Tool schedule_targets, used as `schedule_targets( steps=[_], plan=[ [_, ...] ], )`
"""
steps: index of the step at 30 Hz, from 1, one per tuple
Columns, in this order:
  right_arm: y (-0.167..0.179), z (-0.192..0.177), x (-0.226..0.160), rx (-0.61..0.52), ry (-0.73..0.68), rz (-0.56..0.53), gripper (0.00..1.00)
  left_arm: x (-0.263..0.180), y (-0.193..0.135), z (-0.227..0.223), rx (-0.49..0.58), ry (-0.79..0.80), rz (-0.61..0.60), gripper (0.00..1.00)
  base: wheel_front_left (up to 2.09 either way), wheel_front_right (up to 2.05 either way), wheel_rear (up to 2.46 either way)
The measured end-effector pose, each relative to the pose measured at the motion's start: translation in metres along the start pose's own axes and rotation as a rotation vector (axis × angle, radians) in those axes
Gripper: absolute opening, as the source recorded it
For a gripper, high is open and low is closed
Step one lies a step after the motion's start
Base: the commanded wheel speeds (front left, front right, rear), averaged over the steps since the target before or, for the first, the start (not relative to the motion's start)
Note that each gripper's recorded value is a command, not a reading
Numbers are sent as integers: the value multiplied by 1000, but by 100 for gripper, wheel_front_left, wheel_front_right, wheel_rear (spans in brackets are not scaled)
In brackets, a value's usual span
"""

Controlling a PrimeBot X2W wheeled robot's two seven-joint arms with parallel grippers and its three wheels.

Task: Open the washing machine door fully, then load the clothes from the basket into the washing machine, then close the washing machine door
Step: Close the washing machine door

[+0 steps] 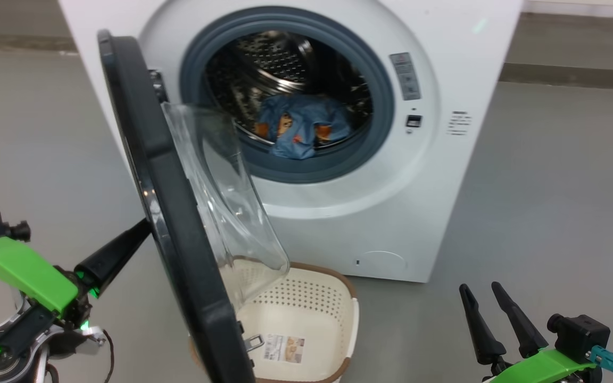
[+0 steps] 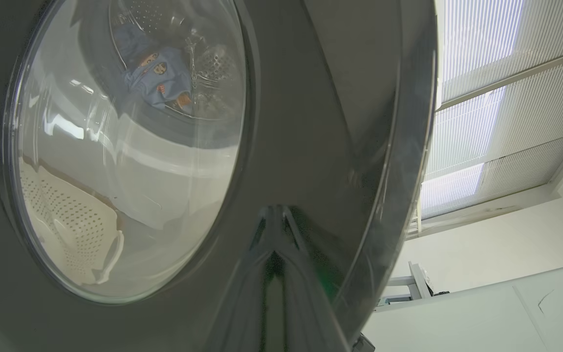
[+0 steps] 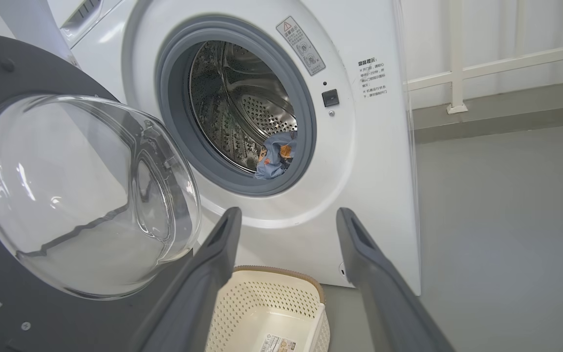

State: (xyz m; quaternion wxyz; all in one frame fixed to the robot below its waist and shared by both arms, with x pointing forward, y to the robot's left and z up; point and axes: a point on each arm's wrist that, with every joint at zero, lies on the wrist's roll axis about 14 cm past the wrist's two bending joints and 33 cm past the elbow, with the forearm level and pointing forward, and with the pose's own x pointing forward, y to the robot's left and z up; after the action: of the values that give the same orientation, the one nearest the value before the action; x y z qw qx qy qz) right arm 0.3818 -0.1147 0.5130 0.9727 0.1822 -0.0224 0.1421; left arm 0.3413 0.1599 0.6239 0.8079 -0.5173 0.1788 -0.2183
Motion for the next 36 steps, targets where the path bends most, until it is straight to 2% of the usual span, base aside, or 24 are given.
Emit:
schedule_targets(
  steps=[18, 36],
  plan=[
    [-52, 19, -39, -31, -47, -159, 100, 59, -13, -32, -3, 125, -67, 0, 0, 0, 0],
    [-66, 17, -48, -33, -39, -204, 100, 83, -16, -44, -6, 156, -100, 0, 0, 0, 0]
  ],
)
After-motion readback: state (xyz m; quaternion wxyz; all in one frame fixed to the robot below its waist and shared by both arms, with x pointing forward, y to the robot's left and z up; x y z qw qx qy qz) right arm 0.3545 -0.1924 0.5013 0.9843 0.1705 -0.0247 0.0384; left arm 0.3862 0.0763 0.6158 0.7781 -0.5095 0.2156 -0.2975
